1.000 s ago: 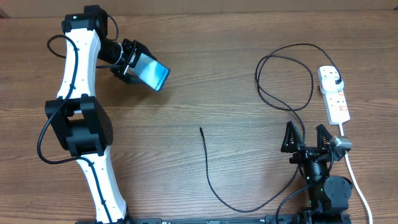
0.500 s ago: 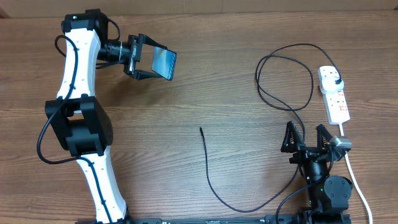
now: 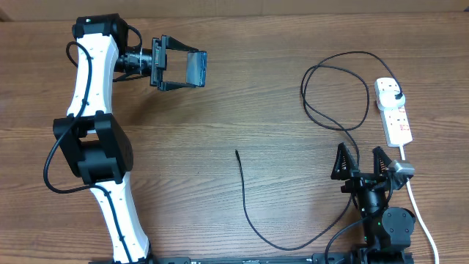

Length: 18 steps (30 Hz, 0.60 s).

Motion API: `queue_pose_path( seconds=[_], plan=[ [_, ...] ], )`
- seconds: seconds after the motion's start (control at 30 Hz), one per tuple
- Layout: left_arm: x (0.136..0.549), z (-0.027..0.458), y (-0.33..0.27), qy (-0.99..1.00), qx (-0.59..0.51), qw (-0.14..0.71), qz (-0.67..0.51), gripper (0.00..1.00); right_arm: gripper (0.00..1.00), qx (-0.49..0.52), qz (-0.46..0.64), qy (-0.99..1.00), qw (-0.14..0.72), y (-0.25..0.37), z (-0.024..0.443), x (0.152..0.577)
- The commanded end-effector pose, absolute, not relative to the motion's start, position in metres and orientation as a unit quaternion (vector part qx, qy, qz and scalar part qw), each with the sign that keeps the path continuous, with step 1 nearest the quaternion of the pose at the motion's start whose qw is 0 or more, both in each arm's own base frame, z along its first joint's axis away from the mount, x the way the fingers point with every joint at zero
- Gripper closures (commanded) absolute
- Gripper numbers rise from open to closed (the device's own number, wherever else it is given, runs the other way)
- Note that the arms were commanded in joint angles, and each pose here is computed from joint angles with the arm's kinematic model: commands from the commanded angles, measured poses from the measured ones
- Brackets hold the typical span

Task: Plug charger to phone and switch on socket
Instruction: 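Lift the phone upright with the left gripper, then rotate the held phone so its bottom edge faces right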

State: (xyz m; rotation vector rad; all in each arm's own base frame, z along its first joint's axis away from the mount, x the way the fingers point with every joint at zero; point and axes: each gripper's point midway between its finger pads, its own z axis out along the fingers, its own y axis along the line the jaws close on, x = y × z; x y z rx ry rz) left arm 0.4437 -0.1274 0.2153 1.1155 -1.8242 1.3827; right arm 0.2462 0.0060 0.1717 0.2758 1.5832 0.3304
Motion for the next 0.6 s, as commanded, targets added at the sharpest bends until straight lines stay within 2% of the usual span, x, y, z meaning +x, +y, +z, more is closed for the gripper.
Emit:
queue_pose_path(
  seconds=[0.0, 0.57],
  plan=[
    [0.4467, 0.2339, -0.133, -0.669, 0.406, 0.298, 0.547, 0.96, 0.0, 0.123, 0.142, 0.705, 0.684, 0.0051, 0.1694, 0.2464],
    [0.4464, 0.2314, -0.1324, -0.673, 0.408, 0.296, 0.541, 0.96, 0.0, 0.123, 0.142, 0.705, 0.684, 0.0051, 0.1694, 0.2464]
  ],
)
